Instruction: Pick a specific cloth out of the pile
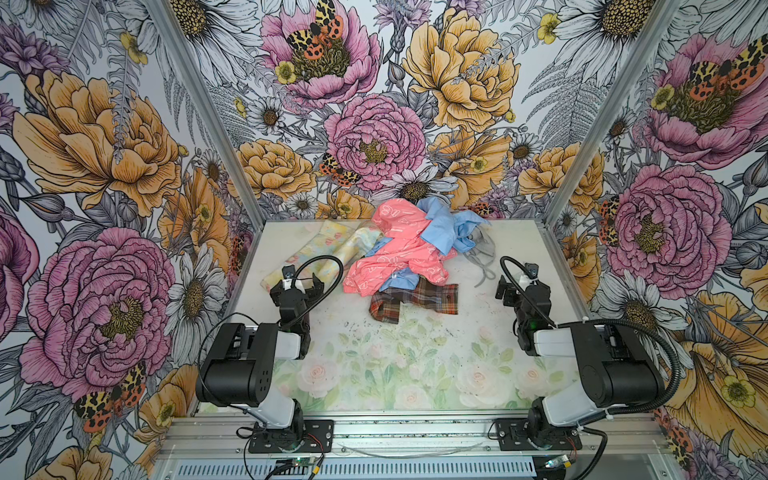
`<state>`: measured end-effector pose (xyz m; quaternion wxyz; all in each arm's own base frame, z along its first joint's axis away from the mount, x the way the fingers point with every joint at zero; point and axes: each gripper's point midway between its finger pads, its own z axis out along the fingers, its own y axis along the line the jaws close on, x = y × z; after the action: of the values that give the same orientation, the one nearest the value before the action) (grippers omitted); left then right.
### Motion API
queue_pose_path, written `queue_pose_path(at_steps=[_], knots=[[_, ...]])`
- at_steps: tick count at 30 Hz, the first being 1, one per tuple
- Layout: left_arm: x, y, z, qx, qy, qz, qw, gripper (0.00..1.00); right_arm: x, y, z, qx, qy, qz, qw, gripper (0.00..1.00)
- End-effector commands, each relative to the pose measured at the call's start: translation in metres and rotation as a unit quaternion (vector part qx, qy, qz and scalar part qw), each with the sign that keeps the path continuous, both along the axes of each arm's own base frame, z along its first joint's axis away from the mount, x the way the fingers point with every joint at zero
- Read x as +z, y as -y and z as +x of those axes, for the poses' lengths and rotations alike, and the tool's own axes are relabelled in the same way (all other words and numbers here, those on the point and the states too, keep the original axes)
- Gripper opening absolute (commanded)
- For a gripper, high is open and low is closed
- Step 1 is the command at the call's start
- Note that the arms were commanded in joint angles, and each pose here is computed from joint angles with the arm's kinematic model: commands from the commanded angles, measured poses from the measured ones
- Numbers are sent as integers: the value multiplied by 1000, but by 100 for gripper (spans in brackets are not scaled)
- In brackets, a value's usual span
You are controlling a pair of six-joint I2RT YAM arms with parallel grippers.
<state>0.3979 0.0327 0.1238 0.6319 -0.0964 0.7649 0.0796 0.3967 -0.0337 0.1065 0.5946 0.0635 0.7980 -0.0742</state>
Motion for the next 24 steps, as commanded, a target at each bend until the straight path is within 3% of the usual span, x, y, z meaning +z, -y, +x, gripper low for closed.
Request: queue_pose_path(at_steps=[1, 15, 24], knots=[[9, 8, -1, -5, 13, 14, 1000, 99, 11, 14, -6, -44, 34, 9, 998, 99], [21, 4, -3, 12, 14, 15, 1000, 99, 20, -6, -22, -9, 77, -22, 997, 100], [47, 35, 7, 15, -50, 76, 996, 99, 21, -11, -23, -13, 78, -39, 996, 100]])
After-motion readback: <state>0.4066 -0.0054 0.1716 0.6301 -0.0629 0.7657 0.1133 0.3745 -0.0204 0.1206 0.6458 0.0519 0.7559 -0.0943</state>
